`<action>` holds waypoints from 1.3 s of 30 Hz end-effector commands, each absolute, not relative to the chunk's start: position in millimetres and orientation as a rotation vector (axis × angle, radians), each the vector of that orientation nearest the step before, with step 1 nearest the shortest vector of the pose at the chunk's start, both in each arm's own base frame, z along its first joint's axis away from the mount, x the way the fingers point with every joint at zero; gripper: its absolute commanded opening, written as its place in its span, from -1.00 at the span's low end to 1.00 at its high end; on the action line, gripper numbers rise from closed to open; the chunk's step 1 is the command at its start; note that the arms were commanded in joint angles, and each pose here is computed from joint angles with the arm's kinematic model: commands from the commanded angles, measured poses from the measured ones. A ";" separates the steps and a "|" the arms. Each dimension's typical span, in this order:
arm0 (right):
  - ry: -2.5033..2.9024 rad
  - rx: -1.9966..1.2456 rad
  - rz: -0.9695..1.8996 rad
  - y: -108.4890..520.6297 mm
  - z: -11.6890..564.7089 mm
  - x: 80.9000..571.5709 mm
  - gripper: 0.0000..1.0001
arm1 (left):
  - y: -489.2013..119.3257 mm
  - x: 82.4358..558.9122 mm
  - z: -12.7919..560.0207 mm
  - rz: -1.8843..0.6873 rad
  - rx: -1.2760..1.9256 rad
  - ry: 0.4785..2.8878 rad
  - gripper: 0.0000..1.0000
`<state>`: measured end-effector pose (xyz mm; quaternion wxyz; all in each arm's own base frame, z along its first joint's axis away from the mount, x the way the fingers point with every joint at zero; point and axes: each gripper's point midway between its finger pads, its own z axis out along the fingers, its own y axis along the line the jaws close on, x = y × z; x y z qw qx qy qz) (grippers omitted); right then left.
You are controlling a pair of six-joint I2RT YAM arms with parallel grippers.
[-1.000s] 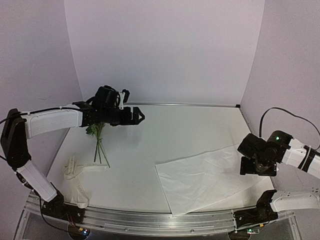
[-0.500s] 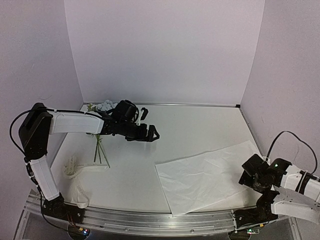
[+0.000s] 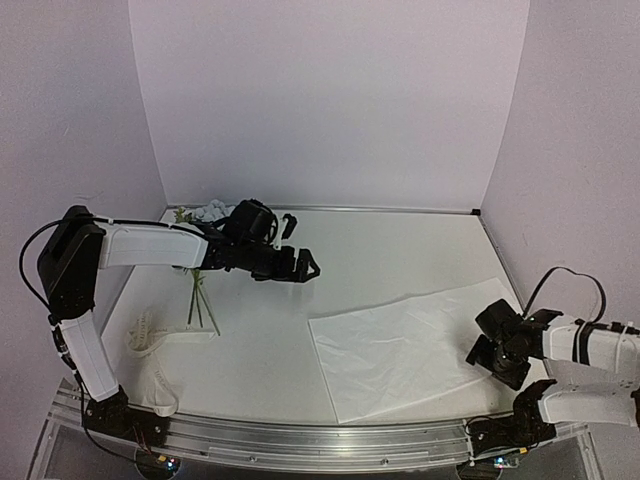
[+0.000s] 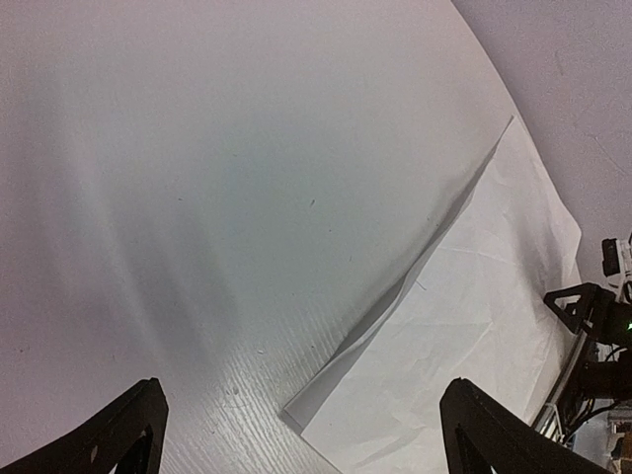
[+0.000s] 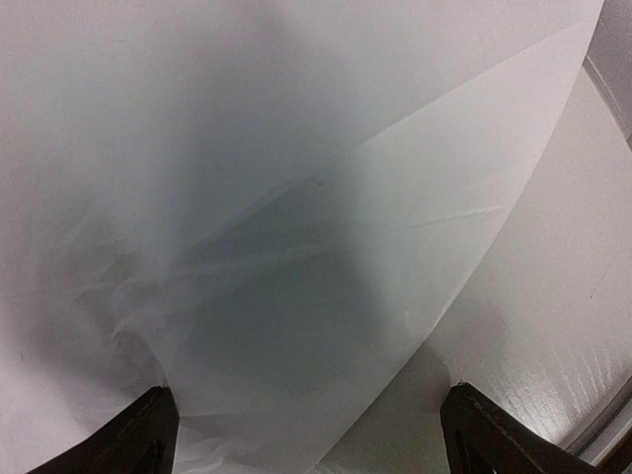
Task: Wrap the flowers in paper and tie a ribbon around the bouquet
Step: Move the folded wrapping paper to the corner of the board, then pick up the corner of the folded wrapping paper at the center of the board.
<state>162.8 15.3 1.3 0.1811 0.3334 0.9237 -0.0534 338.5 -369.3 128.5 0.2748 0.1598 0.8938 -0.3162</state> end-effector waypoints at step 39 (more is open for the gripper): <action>2.997 0.268 0.319 159.1 8.4 301.3 0.69 | -270.0 383.2 32.9 -0.669 -0.052 2.730 -0.07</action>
